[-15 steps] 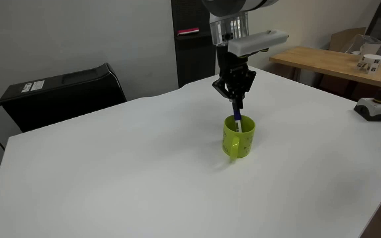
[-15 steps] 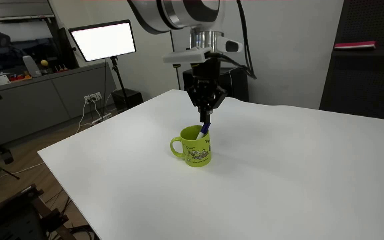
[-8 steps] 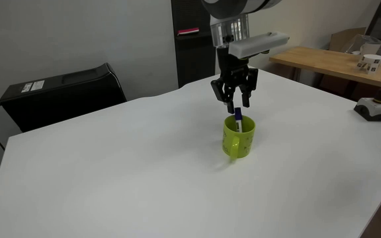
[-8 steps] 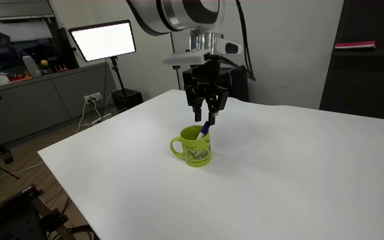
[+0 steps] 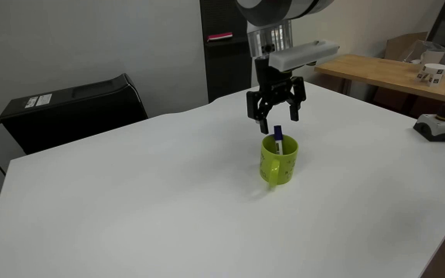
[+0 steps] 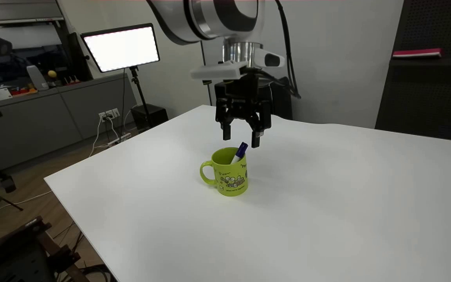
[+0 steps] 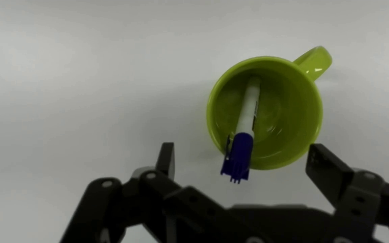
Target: Place the marker on the table
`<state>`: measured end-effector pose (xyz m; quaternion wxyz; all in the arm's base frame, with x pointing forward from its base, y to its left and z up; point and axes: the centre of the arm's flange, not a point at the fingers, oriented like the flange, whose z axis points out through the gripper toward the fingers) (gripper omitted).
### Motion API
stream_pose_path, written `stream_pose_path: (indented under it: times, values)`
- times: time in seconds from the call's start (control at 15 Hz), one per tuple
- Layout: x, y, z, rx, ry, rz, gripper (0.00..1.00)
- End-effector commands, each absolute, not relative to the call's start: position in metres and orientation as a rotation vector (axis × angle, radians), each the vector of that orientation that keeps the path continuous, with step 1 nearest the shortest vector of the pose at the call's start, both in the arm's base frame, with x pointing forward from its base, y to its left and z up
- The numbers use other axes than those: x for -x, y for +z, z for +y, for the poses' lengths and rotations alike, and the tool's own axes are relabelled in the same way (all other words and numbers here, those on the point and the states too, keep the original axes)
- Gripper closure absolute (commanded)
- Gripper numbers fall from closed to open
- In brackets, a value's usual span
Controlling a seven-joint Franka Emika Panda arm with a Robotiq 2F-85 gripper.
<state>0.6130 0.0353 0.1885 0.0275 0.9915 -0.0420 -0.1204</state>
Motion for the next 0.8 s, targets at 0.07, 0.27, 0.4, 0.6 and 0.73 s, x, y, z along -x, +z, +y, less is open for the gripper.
stream_pose_path:
  times: [0.07,0.27,0.4,0.6,0.73]
  values:
    - [-0.612,0.187,0.031,-3.076,-0.335,-0.161,0.0]
    - [-0.611,0.182,0.028,-3.078,-0.334,-0.166,0.0]
    - [-0.61,0.179,0.027,-3.076,-0.336,-0.168,0.26]
    - [-0.608,0.174,0.026,-3.069,-0.354,-0.172,0.47]
    - [-0.607,0.171,0.026,-3.064,-0.369,-0.172,0.61]
